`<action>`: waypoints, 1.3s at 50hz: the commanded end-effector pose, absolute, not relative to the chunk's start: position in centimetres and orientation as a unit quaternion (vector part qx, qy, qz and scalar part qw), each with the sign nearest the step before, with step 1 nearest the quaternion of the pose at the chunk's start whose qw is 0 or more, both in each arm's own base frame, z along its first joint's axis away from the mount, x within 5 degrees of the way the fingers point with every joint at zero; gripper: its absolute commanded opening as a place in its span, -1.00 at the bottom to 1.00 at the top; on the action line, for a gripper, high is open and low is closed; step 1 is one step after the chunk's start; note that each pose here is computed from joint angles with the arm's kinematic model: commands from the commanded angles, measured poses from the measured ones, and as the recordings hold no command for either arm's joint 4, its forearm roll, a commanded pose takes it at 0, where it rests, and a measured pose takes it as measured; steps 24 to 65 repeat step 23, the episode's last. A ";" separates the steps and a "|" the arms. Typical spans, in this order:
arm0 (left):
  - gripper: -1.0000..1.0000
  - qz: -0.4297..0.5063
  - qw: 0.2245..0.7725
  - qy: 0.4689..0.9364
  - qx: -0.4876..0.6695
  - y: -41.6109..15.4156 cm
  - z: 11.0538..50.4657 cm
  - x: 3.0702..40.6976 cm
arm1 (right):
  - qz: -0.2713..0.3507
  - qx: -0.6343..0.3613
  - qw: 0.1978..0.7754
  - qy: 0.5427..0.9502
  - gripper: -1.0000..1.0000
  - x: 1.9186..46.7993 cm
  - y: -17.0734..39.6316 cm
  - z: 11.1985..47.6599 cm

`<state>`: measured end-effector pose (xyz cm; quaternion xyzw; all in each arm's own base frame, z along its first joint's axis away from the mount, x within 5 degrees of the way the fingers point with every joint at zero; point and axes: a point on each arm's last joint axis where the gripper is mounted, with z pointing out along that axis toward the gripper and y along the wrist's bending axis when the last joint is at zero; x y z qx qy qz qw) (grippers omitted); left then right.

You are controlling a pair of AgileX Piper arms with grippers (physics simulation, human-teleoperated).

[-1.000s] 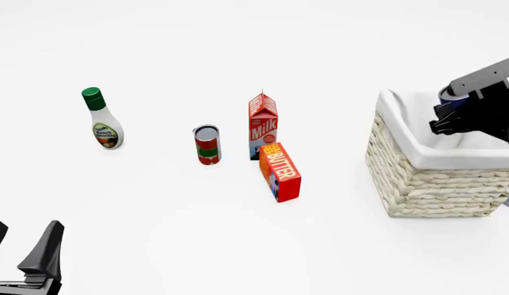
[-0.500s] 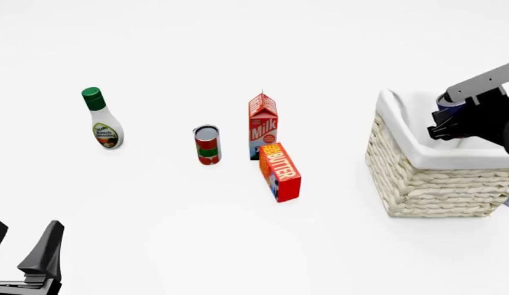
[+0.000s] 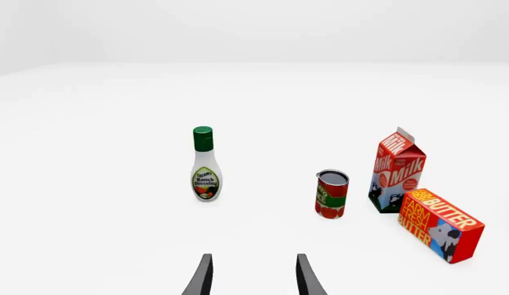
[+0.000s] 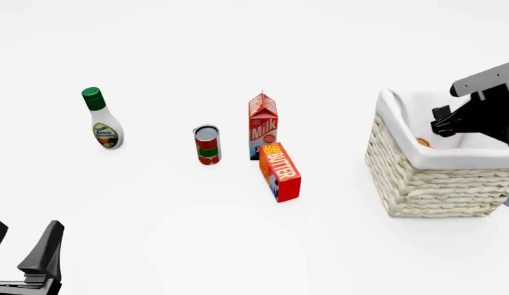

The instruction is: Pick the alphabet soup and place it in the basket.

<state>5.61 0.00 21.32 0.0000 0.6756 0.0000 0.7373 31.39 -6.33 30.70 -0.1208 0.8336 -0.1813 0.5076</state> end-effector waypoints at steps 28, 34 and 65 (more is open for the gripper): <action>1.00 0.000 0.737 0.676 0.000 0.0 21.3 5.6 | -0.177 -0.110 0.546 0.812 1.00 29.6 -5.3 33.9; 1.00 0.000 0.737 0.676 0.000 0.0 21.3 5.6 | -0.177 -0.110 0.546 0.812 1.00 29.6 -5.3 33.9; 1.00 0.000 0.737 0.676 0.000 0.0 21.3 5.6 | -0.177 -0.110 0.546 0.812 1.00 29.6 -5.3 33.9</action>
